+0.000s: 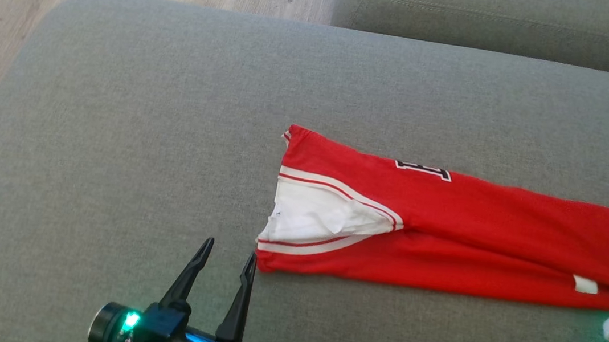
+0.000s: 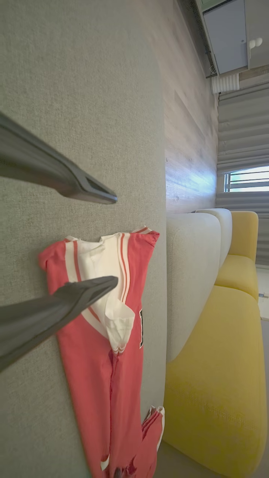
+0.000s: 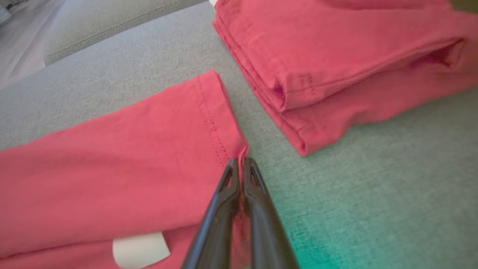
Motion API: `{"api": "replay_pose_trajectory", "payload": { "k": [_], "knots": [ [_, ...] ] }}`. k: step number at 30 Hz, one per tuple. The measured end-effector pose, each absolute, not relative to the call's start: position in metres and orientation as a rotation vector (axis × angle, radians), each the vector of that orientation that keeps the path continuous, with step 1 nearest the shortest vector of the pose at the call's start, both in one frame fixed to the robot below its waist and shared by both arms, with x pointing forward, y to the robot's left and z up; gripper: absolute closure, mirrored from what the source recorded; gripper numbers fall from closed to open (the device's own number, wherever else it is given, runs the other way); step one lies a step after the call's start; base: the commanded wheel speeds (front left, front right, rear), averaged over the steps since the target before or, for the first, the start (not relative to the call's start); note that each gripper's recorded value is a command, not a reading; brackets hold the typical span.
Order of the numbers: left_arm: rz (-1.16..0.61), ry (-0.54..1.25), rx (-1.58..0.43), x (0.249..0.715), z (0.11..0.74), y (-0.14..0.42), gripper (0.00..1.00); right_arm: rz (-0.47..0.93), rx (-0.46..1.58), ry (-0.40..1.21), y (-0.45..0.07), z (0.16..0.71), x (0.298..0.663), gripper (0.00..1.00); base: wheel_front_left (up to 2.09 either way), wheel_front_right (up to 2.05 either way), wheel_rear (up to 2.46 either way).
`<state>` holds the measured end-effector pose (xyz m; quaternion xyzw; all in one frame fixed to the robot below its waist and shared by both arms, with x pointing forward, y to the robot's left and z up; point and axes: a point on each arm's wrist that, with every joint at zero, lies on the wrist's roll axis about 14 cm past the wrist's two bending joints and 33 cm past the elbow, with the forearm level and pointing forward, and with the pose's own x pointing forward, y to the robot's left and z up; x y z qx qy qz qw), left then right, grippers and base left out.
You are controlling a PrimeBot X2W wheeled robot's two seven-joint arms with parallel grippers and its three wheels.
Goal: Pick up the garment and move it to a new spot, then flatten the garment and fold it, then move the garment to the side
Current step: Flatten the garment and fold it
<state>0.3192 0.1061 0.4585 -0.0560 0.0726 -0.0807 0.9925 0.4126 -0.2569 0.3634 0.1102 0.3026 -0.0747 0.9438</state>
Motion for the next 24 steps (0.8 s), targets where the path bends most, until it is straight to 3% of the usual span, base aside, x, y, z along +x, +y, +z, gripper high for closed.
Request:
{"api": "replay_pose_trajectory", "payload": {
  "k": [10,24],
  "knots": [
    [-0.181,0.137,-0.113,0.309,0.46,0.1,0.0,-0.138,0.169,0.444,-0.284,0.43,0.43,1.0,0.0,0.0,0.0],
    [-0.131,0.133,-0.124,0.298,0.46,0.114,0.0,0.259,0.237,0.267,-0.12,0.504,0.461,1.0,0.0,0.0,0.0]
  ]
}}
